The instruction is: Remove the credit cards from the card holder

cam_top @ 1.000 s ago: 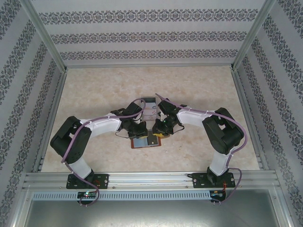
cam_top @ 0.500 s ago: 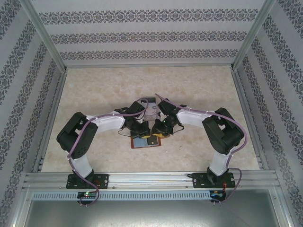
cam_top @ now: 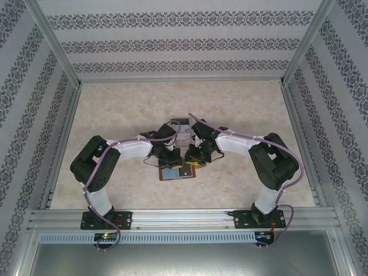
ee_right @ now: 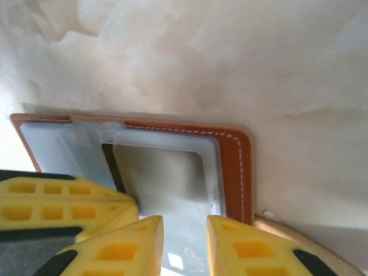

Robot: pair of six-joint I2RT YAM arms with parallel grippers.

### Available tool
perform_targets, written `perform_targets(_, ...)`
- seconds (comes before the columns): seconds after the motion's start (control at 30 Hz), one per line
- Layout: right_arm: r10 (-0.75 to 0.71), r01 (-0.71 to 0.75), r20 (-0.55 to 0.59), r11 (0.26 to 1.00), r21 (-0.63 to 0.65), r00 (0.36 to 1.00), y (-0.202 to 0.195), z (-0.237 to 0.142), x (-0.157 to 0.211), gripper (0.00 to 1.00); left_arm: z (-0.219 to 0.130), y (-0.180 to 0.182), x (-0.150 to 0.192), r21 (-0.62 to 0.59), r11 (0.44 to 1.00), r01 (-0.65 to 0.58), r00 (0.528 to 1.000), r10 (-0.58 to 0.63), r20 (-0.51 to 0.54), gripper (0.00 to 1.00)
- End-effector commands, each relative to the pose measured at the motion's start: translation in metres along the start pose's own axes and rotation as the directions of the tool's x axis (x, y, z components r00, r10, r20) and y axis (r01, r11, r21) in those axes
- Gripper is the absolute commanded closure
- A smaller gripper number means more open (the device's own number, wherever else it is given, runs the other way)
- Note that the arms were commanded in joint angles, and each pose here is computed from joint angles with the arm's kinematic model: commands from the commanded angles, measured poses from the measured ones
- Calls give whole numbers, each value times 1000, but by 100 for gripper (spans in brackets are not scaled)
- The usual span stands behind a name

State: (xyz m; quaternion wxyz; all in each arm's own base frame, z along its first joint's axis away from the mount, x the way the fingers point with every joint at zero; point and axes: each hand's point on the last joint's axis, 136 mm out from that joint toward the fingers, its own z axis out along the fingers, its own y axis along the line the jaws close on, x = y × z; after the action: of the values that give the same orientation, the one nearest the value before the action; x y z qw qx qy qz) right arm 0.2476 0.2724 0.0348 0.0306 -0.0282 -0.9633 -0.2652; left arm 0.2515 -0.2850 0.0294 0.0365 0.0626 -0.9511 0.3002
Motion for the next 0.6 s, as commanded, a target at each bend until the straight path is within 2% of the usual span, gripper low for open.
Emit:
perform_targets(0.0,-18,19,33,1000,-9,999,11,-11,-1,71,1,3,2,2,1000,6,1000,-6,-5,94)
perform_targets(0.17,-33,33,-13,999,-38,999,20,0,4,71,2,3,2,6,1000,6,1000,-6,-7,94)
perform_targets(0.57,-11,15,-57,998,68,998,-5,21,10,71,-2,1,2,7,1000,7,1000,-7,-1,94)
